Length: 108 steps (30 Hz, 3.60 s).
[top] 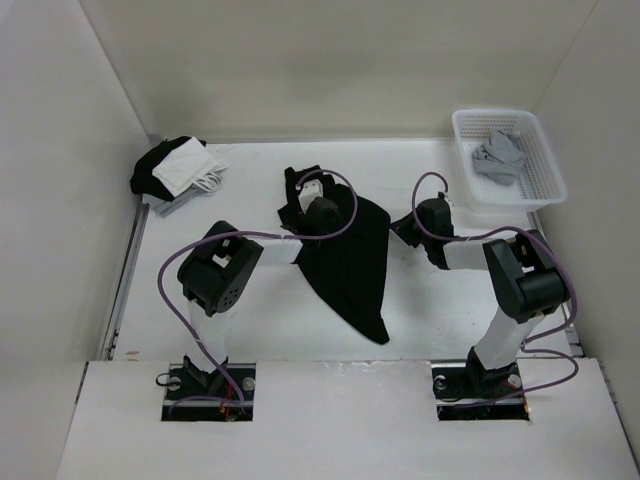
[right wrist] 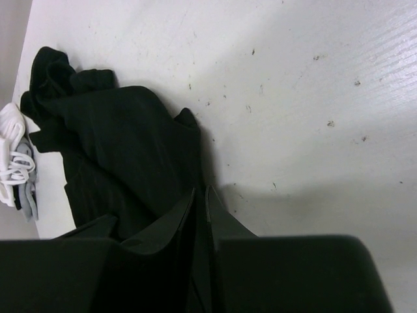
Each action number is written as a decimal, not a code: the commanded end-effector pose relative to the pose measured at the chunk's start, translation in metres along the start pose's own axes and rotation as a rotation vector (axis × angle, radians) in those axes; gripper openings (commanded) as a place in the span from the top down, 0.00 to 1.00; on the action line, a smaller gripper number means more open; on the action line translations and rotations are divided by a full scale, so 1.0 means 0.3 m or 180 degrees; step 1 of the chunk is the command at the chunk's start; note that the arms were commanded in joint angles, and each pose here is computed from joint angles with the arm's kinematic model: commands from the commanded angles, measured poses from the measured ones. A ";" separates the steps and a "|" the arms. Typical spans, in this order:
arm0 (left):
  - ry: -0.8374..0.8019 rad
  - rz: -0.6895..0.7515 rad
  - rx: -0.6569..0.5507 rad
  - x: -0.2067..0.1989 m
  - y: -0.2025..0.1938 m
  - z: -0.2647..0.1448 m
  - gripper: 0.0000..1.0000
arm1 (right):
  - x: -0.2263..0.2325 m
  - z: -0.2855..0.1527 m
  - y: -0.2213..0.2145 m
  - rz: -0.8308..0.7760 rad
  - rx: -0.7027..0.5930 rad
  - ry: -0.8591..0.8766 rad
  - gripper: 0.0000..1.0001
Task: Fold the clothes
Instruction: Flatten the tank top out
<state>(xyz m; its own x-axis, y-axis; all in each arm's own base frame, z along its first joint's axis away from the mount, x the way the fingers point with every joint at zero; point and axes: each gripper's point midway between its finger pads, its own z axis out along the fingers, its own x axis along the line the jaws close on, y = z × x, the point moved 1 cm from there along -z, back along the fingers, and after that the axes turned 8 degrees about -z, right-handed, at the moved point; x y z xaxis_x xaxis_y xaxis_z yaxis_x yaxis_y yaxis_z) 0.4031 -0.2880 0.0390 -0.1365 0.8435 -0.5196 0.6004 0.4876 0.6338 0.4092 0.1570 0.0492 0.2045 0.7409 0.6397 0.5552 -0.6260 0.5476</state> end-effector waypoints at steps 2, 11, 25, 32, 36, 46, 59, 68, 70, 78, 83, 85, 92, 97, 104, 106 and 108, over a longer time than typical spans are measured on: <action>-0.0093 -0.0125 -0.0326 -0.043 0.081 -0.042 0.74 | 0.071 -0.016 0.040 -0.0055 -0.0142 0.0235 0.85; -0.0175 -0.0126 -0.0231 -0.062 0.050 -0.016 0.70 | 0.080 -0.023 0.048 -0.0056 -0.0168 0.0264 0.85; -0.0482 -0.0161 -0.0327 -0.211 0.138 -0.019 0.77 | 0.097 -0.029 0.037 -0.0071 -0.0164 0.0319 0.83; -0.0615 -0.0159 -0.0397 -0.268 0.186 -0.023 0.64 | 0.098 -0.071 0.039 -0.0077 -0.0221 0.0328 0.71; -0.0443 -0.0163 -0.0355 -0.174 0.156 -0.014 0.65 | 0.116 -0.125 0.054 -0.0099 -0.0294 0.0394 0.71; -0.0308 -0.0447 -0.0276 -0.031 0.040 -0.033 0.68 | 0.173 -0.207 0.046 -0.0342 -0.0305 0.0546 0.70; -0.0481 -0.0498 -0.0252 -0.088 0.050 -0.018 0.72 | 0.213 -0.198 -0.030 -0.0453 -0.0153 0.0628 0.70; -0.0458 -0.0483 -0.0211 -0.082 0.042 -0.007 0.73 | 0.227 -0.252 -0.023 -0.0469 -0.0197 0.0695 0.66; -0.0450 -0.0485 -0.0205 -0.080 0.039 -0.006 0.73 | 0.228 -0.263 -0.021 -0.0463 -0.0210 0.0710 0.65; -0.0539 -0.0522 -0.0216 -0.109 0.056 -0.010 0.83 | 0.192 -0.281 -0.033 -0.0466 -0.0229 0.0635 0.64; -0.0664 -0.0555 -0.0242 -0.150 0.093 -0.041 0.94 | 0.086 -0.225 -0.085 -0.0499 -0.0112 0.0264 0.54; -0.0745 -0.0559 -0.0257 -0.165 0.120 -0.078 0.95 | 0.052 -0.195 -0.109 -0.0534 -0.0014 0.0123 0.52; -0.0995 -0.0595 -0.0186 -0.096 0.178 -0.318 0.97 | 0.046 -0.127 -0.138 -0.0504 0.0173 0.0007 0.49; -0.0799 -0.0638 -0.0159 0.096 0.163 -0.489 0.97 | 0.072 -0.059 -0.182 -0.0401 0.0530 0.0097 0.60; -0.0380 -0.0695 -0.0223 0.369 0.119 -0.655 0.97 | 0.177 0.012 -0.013 -0.0368 0.0128 0.0225 0.99; -0.0242 -0.0731 -0.0253 0.444 0.106 -0.686 0.97 | 0.232 0.017 0.093 -0.0440 -0.0049 0.0226 0.99; -0.0107 -0.0788 -0.0286 0.508 0.096 -0.706 0.97 | 0.278 0.024 0.199 -0.0536 -0.0251 0.0181 0.97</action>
<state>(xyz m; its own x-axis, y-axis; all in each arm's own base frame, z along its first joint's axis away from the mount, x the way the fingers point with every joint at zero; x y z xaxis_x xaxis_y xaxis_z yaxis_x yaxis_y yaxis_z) 0.2543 -0.1162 0.1268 -0.1626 0.6542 -0.7386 0.4377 0.7187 0.5402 0.4211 0.1957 0.0739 0.1131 0.8051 0.5823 0.6387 -0.5078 0.5781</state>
